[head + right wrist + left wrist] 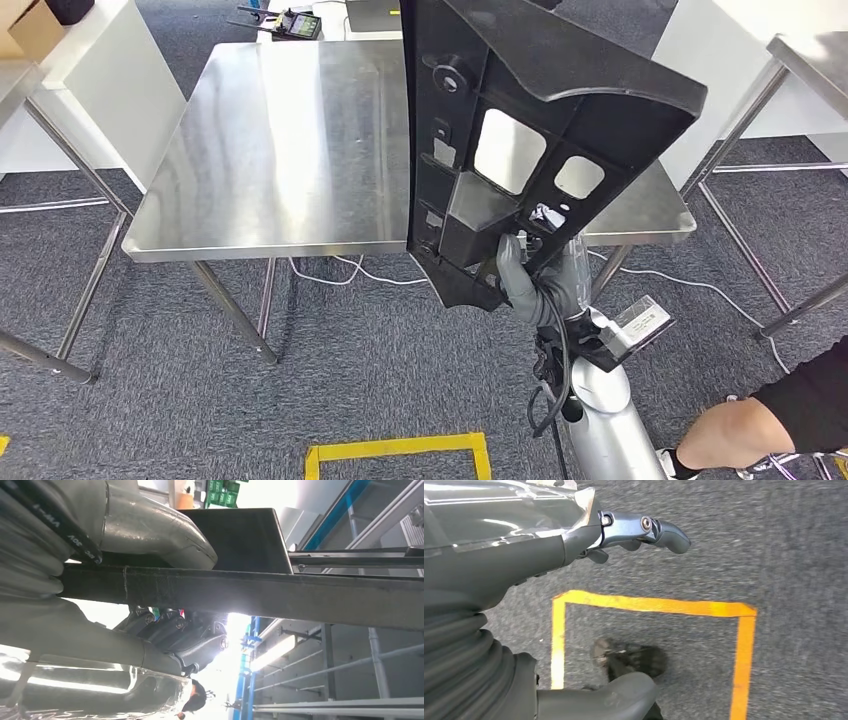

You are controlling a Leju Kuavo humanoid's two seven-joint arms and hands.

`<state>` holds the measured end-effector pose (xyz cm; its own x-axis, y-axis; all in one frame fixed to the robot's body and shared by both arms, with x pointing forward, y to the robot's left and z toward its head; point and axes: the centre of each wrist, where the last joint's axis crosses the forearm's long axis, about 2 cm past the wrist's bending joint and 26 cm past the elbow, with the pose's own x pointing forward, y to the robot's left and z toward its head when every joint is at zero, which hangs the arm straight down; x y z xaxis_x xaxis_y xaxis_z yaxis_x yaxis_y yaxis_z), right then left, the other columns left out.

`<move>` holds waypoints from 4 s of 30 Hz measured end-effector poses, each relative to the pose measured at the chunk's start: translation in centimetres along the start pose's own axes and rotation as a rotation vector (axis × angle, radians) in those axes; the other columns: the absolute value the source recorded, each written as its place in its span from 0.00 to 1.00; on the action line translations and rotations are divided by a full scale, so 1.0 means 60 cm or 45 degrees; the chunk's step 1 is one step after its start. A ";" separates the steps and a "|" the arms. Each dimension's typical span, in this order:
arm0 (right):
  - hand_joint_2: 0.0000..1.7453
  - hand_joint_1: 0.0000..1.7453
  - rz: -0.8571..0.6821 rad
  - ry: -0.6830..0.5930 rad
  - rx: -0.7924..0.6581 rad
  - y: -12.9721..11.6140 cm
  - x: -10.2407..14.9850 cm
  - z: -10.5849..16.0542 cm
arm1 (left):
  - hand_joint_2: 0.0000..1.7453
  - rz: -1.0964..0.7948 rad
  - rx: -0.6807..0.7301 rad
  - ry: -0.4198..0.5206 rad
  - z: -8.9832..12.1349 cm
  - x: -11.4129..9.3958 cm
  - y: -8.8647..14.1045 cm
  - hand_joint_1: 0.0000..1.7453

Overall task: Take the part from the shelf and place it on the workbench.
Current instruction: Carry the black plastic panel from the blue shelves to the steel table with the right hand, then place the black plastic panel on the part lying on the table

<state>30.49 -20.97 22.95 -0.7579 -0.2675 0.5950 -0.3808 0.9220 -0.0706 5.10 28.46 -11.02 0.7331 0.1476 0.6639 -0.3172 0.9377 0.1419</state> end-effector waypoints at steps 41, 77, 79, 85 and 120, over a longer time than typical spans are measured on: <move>1.00 1.00 0.143 0.026 0.032 0.047 -0.008 -0.013 | 1.00 0.053 0.050 0.014 -0.006 0.005 0.012 0.00; 1.00 1.00 1.383 0.027 0.370 0.112 -0.069 -0.113 | 1.00 0.040 0.043 0.002 -0.011 0.014 0.003 0.00; 1.00 1.00 1.444 0.051 0.451 0.125 -0.099 -0.139 | 1.00 0.030 0.032 -0.009 -0.014 0.020 0.003 0.00; 1.00 1.00 1.590 0.147 0.670 0.145 -0.163 -0.187 | 1.00 -0.003 0.031 0.011 -0.015 0.021 0.004 0.00; 0.00 0.00 1.846 1.074 0.957 0.045 -0.245 -0.088 | 0.75 -0.028 0.012 -0.008 -0.017 0.023 0.008 0.00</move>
<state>43.40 -13.04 18.25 -0.3218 0.9439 -0.0741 -0.0552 -0.0968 -0.9938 6.57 29.45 -10.81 0.7362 0.1253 0.6651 -0.3068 0.9377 0.1629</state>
